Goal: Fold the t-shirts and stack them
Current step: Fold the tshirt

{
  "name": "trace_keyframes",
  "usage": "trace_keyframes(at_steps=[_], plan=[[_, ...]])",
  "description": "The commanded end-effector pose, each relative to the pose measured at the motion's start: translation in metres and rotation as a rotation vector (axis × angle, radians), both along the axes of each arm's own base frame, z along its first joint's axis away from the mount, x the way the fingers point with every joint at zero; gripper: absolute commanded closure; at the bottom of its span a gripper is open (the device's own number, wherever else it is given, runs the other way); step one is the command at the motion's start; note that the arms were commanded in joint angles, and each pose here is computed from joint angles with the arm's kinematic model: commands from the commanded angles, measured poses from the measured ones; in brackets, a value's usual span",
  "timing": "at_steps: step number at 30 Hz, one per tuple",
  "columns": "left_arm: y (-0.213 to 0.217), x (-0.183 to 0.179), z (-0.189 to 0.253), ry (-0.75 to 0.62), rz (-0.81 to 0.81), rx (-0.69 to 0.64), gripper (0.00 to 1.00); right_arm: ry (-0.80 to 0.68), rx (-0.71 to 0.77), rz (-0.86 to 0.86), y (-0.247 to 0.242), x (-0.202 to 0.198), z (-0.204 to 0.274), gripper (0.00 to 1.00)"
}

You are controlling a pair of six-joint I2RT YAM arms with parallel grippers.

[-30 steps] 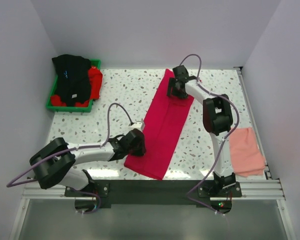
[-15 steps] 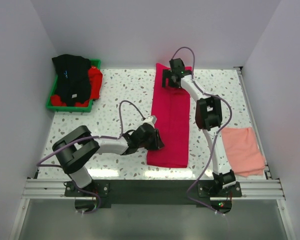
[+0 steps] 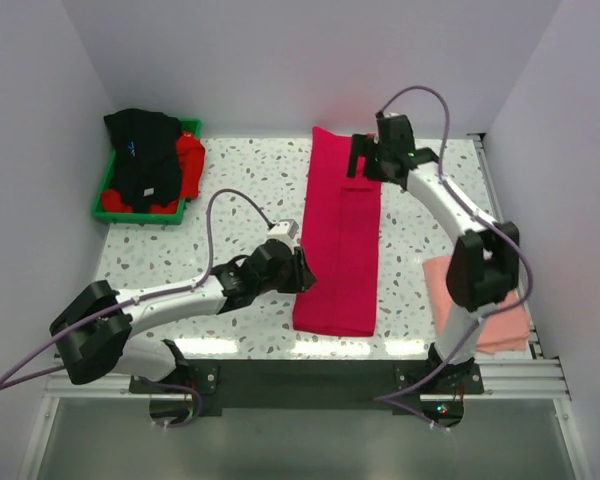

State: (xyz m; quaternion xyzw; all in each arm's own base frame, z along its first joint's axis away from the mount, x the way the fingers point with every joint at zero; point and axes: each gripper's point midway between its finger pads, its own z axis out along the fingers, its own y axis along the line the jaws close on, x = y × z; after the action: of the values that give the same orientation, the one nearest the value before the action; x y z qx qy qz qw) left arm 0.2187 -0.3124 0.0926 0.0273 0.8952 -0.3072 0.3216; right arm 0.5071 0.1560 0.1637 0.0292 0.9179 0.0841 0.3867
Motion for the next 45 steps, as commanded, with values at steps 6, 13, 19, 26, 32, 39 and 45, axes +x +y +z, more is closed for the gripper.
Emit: trace_keyframes(at_steps=[6, 13, 19, 26, 32, 39, 45], plan=[[0.041, -0.027, -0.04, 0.049, -0.022, 0.149, 0.61, 0.145, 0.218, -0.017, 0.002, -0.166, -0.059, 0.18], [0.046, -0.055, -0.075, 0.144, -0.111, 0.167, 0.6, 0.292, 0.246, 0.026, 0.0, -0.277, -0.102, 0.28], [0.058, -0.071, -0.089, 0.186, -0.136, 0.208, 0.61, 0.388, 0.26, 0.031, -0.014, -0.331, -0.12, 0.28], [0.066, -0.084, -0.099, 0.251, -0.146, 0.241, 0.67, 0.481, 0.309, 0.079, -0.007, -0.357, -0.123, 0.32], [0.075, -0.091, -0.103, 0.282, -0.139, 0.263, 0.75, 0.567, 0.339, 0.088, -0.007, -0.381, -0.132, 0.39], [0.077, -0.095, -0.101, 0.295, -0.153, 0.276, 0.82, 0.645, 0.371, 0.088, -0.005, -0.4, -0.14, 0.51], [0.066, -0.09, -0.07, 0.241, -0.189, 0.223, 0.65, 0.684, 0.383, 0.063, -0.007, -0.41, -0.15, 0.69]])
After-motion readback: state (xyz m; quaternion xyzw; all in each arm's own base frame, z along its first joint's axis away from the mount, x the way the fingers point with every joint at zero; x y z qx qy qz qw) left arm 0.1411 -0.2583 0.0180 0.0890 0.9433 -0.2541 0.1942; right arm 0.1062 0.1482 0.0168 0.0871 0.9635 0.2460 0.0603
